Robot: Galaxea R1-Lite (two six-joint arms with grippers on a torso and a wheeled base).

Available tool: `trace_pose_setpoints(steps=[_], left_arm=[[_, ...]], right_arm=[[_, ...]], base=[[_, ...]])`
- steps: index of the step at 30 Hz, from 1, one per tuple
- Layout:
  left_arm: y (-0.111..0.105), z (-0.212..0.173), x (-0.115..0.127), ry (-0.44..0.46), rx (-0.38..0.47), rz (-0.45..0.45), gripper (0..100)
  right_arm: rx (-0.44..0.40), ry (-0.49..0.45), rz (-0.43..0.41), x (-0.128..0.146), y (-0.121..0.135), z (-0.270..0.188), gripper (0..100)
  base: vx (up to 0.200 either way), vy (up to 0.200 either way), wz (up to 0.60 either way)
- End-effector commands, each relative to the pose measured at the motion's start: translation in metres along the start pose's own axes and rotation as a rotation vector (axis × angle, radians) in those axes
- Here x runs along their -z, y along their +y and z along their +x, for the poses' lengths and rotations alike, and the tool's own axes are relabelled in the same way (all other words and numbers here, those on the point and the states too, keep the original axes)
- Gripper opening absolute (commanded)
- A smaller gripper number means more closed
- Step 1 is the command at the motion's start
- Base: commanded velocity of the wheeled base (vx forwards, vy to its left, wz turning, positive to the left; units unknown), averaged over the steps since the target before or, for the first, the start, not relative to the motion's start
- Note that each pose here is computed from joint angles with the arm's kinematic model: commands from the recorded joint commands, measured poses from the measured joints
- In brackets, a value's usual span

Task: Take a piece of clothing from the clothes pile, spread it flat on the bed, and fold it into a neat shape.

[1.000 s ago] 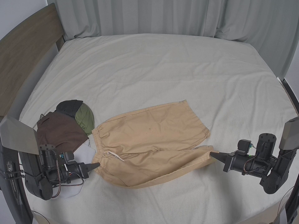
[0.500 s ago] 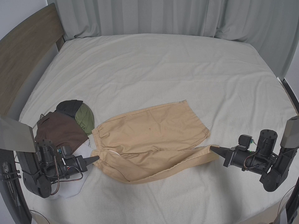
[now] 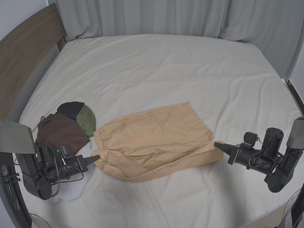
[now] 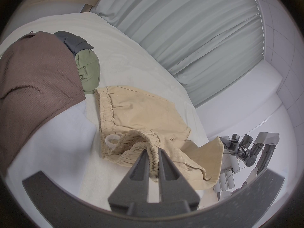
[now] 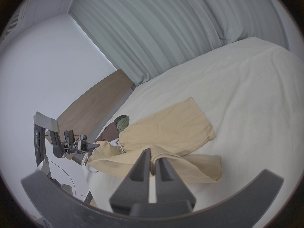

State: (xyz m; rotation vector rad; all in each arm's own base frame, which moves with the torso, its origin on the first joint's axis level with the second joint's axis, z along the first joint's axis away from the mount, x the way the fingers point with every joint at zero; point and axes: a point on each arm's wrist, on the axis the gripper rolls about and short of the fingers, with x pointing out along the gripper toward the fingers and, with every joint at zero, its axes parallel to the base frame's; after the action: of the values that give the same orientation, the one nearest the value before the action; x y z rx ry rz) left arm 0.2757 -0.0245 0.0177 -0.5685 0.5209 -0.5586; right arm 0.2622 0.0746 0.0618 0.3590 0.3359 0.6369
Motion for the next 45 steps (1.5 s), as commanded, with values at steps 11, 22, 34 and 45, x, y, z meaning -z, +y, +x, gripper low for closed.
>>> trace_pose_setpoints(steps=[11, 22, 34, 45], left_arm=[[-0.004, 0.002, -0.007, -0.038, -0.012, 0.020, 0], [-0.002, 0.007, -0.017, -0.098, -0.039, -0.002, 0], [0.001, 0.017, -0.032, -0.183, -0.065, -0.036, 0], [0.006, 0.023, -0.035, -0.210, -0.093, -0.039, 0]], right_arm=[[-0.029, -0.112, -0.023, -0.026, 0.005, 0.013, 0], [-0.058, -0.189, -0.042, -0.045, -0.002, 0.035, 0], [-0.098, -0.265, -0.085, -0.064, -0.016, 0.069, 0], [-0.111, -0.299, -0.104, -0.077, -0.032, 0.093, 0]], base=[[0.000, 0.000, 0.00], [0.000, 0.000, 0.00], [0.000, 0.000, 0.00], [0.000, 0.000, 0.00]])
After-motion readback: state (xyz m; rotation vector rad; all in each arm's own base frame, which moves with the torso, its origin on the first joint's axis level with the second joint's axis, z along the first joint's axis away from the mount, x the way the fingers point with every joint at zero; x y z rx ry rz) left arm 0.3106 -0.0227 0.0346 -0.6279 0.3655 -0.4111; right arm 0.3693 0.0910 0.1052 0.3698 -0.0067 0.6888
